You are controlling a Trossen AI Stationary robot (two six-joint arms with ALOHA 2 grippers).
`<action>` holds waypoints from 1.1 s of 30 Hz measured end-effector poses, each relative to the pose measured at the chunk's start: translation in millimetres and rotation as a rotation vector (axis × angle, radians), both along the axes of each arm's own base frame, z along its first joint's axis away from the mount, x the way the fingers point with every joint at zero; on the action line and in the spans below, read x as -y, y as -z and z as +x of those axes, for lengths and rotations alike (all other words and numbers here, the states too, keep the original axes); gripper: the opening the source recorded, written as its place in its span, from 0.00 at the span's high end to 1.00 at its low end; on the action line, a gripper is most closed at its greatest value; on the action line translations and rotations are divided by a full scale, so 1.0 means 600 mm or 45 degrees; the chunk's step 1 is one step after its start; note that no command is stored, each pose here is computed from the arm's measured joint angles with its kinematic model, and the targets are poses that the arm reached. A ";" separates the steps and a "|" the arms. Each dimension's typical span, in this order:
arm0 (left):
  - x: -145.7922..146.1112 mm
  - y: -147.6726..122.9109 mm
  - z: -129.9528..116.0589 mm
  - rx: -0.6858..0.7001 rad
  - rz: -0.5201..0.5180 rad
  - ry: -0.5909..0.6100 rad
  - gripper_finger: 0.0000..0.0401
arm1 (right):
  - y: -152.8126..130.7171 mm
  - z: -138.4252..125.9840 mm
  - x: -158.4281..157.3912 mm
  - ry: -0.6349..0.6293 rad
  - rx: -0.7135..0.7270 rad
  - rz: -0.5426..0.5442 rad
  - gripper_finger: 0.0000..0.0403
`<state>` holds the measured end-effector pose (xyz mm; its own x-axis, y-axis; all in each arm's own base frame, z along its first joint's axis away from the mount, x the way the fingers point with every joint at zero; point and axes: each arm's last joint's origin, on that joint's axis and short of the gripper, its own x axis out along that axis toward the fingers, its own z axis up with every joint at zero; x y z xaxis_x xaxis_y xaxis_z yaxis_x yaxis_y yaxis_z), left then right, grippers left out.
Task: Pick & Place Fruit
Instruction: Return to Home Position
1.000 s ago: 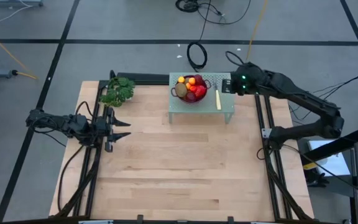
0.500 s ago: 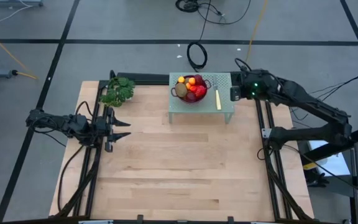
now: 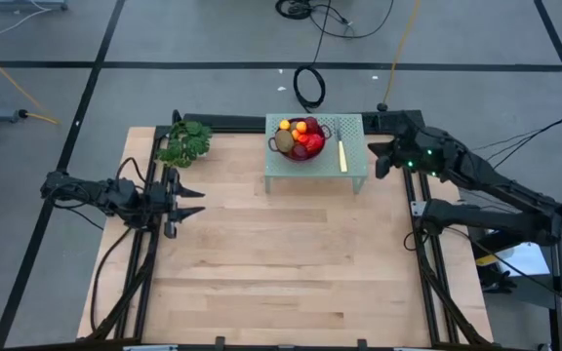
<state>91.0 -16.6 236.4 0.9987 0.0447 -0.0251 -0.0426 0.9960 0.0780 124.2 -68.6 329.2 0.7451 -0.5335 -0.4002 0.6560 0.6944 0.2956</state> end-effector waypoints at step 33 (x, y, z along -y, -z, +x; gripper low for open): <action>-0.005 -0.023 -0.002 0.175 -0.051 -0.122 0.60 | 0.135 -0.060 -0.038 -0.210 0.247 -0.382 1.00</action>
